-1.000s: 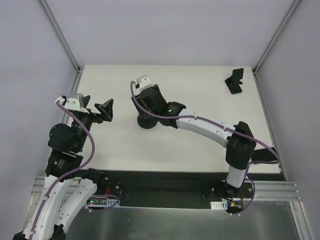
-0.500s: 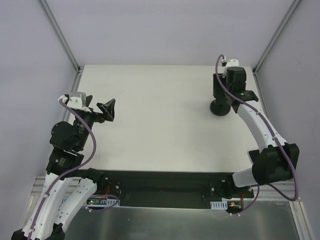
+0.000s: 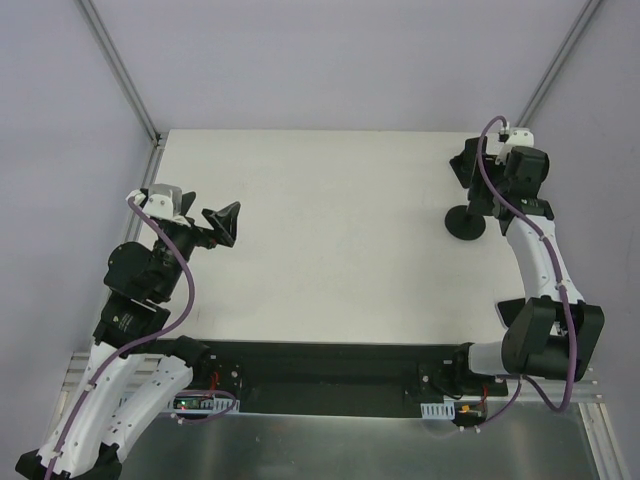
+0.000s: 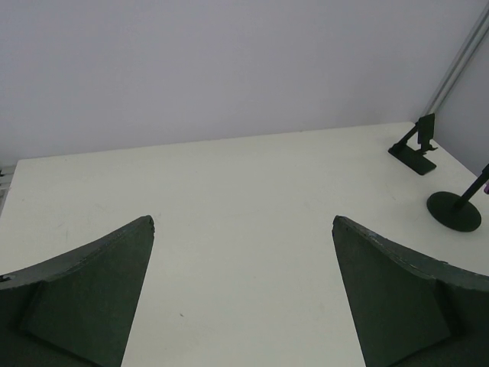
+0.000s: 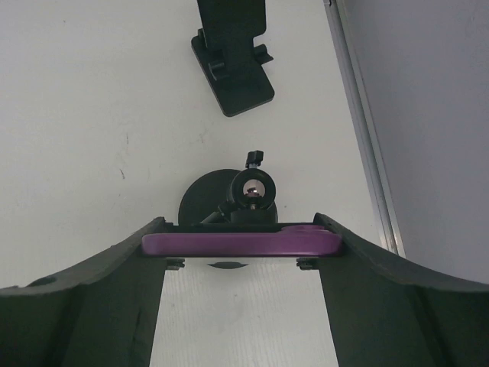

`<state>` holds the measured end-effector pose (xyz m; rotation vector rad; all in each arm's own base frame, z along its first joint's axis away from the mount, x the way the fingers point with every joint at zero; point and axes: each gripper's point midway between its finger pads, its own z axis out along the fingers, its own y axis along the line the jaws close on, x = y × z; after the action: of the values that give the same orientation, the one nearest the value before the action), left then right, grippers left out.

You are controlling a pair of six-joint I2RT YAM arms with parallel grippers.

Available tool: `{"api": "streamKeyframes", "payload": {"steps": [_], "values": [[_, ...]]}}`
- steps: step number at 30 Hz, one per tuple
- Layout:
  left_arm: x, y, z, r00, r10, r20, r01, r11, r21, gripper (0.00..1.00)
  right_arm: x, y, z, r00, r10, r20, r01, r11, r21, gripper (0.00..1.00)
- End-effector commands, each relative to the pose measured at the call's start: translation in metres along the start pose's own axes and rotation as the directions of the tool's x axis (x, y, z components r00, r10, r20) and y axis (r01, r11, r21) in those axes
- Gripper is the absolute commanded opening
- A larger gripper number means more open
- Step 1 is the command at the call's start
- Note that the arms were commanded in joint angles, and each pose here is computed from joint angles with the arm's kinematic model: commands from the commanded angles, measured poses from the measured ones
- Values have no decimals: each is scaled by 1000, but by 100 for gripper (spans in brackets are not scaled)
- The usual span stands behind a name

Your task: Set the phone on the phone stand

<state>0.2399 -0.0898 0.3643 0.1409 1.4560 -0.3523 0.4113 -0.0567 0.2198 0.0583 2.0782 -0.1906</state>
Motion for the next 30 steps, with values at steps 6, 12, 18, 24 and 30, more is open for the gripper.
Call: {"api": "streamKeyframes", "payload": {"steps": [6,12,18,24,30], "values": [[-9,-6,3,999,-4,40,3,1000,21,99,-49,-28,-13,971,85,222,-106,991,83,0],[-8,-4,4,999,-4,39,4,1000,12,99,-42,-27,2,977,103,184,-119,990,73,0],[-7,-7,5,1000,-8,30,7,1000,30,99,-37,-19,7,977,136,163,-141,990,25,0],[-4,-7,7,1000,-5,21,5,1000,25,99,-38,-14,7,980,145,139,-145,989,-8,1],[-5,-11,6,1000,-9,23,8,999,47,99,-39,-15,6,982,149,117,-150,989,-2,32]]}}
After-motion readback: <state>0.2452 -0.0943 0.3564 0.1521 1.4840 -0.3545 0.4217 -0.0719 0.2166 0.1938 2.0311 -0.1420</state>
